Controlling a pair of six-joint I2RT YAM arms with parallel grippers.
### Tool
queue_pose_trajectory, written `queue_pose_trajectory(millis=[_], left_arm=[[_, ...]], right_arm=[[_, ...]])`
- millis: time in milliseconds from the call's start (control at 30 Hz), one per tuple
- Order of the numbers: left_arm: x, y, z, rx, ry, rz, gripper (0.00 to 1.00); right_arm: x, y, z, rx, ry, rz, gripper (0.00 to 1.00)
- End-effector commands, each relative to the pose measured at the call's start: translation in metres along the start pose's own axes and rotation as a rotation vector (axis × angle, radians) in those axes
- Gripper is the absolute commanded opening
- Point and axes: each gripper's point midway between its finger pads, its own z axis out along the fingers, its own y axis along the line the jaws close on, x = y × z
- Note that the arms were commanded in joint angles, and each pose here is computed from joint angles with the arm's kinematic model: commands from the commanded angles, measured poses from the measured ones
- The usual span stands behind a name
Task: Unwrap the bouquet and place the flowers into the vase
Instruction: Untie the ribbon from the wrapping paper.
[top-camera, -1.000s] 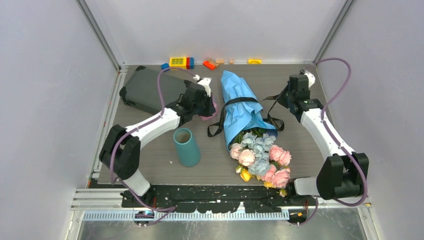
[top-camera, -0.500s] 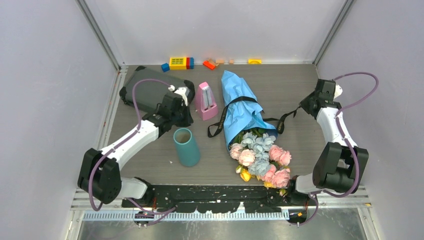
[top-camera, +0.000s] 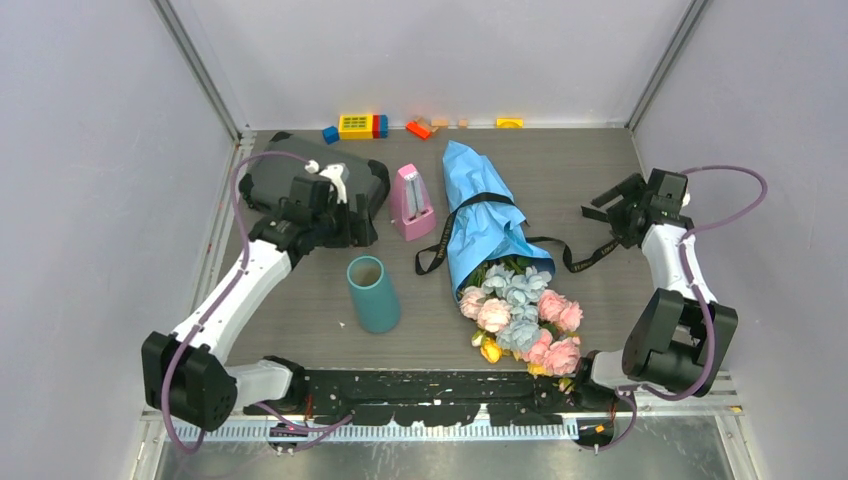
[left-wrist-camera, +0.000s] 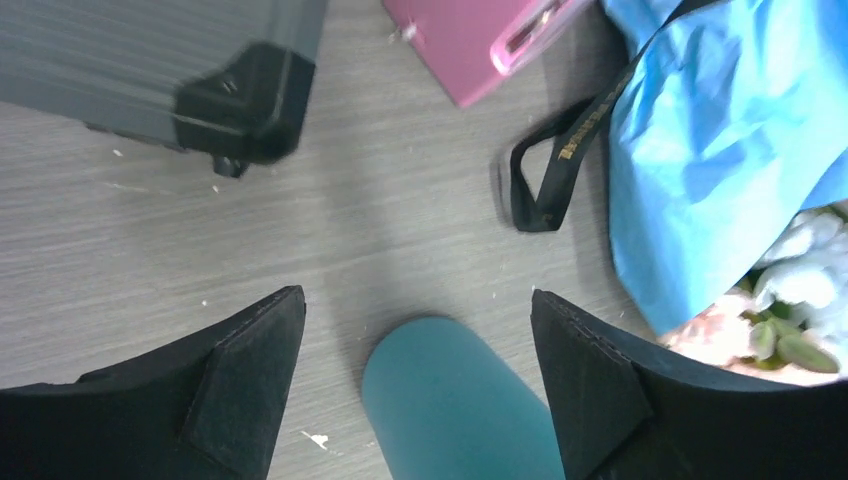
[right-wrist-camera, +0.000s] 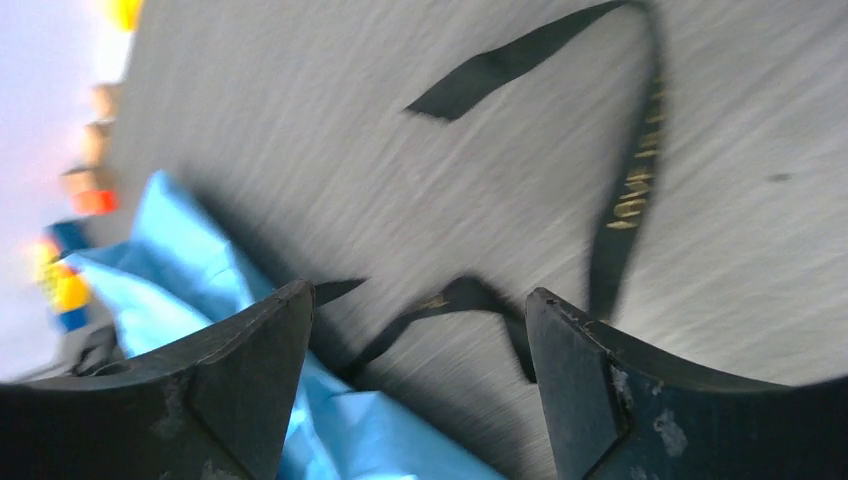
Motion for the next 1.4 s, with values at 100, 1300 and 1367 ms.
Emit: queue_pose_trajectory(millis=[100, 1300, 1367], left_arm=[[-0.052, 0.005, -0.049, 0.014, -0.108, 0.043, 0.91], [-0.064, 0.064, -0.068, -0.26, -0.322, 0.16, 0.91], [-0.063, 0.064, -0.069, -0.263, -0.322, 0.161, 0.91]], right_arm=[[0.04, 0.087, -0.036, -0.389, 0.177, 0.116, 0.84], [0.15, 0.194, 0.026, -0.518, 0.316, 0.276, 0.51], [0.148, 0.2, 0.031, -0.531, 0.316, 0.286, 0.48]])
